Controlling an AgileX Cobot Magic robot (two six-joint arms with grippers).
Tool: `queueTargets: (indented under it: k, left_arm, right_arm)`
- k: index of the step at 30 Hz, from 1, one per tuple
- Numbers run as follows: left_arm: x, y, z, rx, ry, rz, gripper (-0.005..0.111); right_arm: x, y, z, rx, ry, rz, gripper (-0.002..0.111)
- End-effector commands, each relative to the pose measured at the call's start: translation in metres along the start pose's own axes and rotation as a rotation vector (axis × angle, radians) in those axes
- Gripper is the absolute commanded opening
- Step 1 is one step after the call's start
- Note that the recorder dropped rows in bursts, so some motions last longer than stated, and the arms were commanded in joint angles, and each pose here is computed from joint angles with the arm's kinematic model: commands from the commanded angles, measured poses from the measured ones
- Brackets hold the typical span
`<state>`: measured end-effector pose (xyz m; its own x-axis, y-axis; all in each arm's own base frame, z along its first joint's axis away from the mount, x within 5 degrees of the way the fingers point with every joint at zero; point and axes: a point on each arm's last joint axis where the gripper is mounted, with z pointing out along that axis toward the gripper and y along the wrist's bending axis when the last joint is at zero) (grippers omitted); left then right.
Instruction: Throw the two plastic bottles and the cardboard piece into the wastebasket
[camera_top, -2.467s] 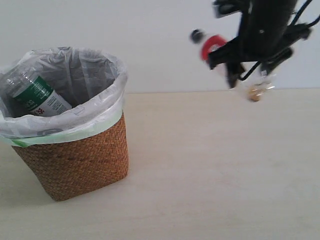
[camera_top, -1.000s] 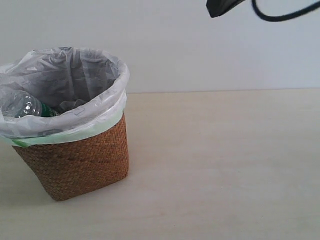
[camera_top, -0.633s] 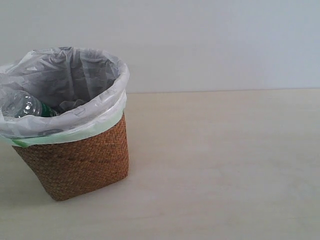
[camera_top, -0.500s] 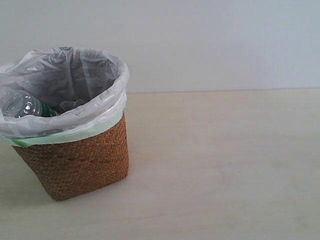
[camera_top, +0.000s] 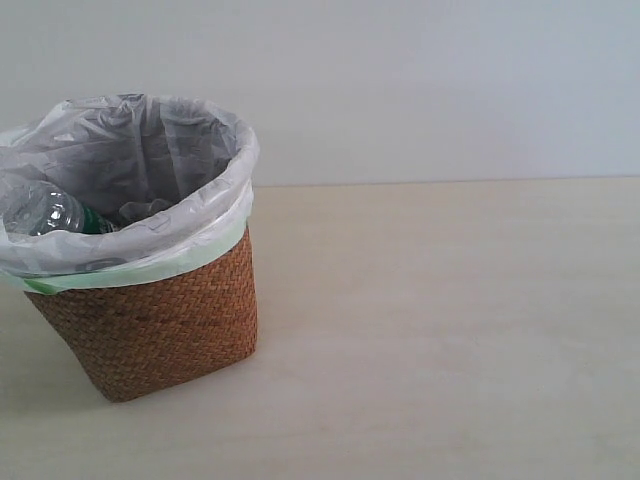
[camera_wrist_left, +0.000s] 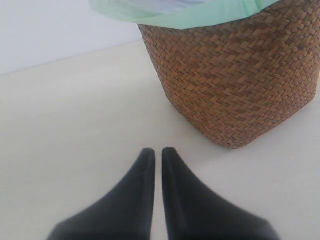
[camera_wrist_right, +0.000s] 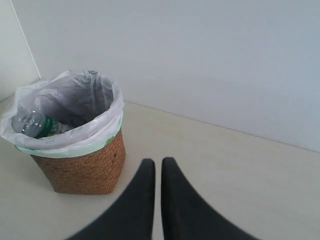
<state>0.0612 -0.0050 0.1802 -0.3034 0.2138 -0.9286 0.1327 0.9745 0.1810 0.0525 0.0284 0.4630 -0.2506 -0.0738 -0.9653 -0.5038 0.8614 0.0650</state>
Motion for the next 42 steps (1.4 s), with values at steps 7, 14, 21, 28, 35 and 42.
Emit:
queueTargets:
  k: [7,14,21,28,35,42]
  left_arm:
    - [0.000,0.000,0.000,-0.004,-0.015,-0.018,0.004]
    - [0.000,0.000,0.000,-0.004,-0.015,-0.018,0.004]
    - [0.000,0.000,0.000,-0.004,-0.015,-0.018,0.004]
    - [0.000,0.000,0.000,-0.004,-0.015,-0.018,0.004]
    - [0.000,0.000,0.000,-0.004,-0.015,-0.018,0.004]
    - [0.000,0.000,0.000,-0.004,-0.015,-0.018,0.004]
  right_arm:
    - [0.004,-0.003,-0.032,-0.014,-0.097,0.018,0.000]
    - [0.004,-0.003,-0.033,-0.017,-0.100,0.020,0.000]
    - [0.008,-0.006,-0.054,-0.023,-0.162,0.026,0.000]
    - [0.019,-0.010,-0.088,-0.031,-0.265,0.036,0.000]
    - [0.030,-0.008,-0.116,0.056,-0.356,0.050,0.000]
    - [0.029,0.007,-0.137,0.218,-0.541,0.040,0.000]
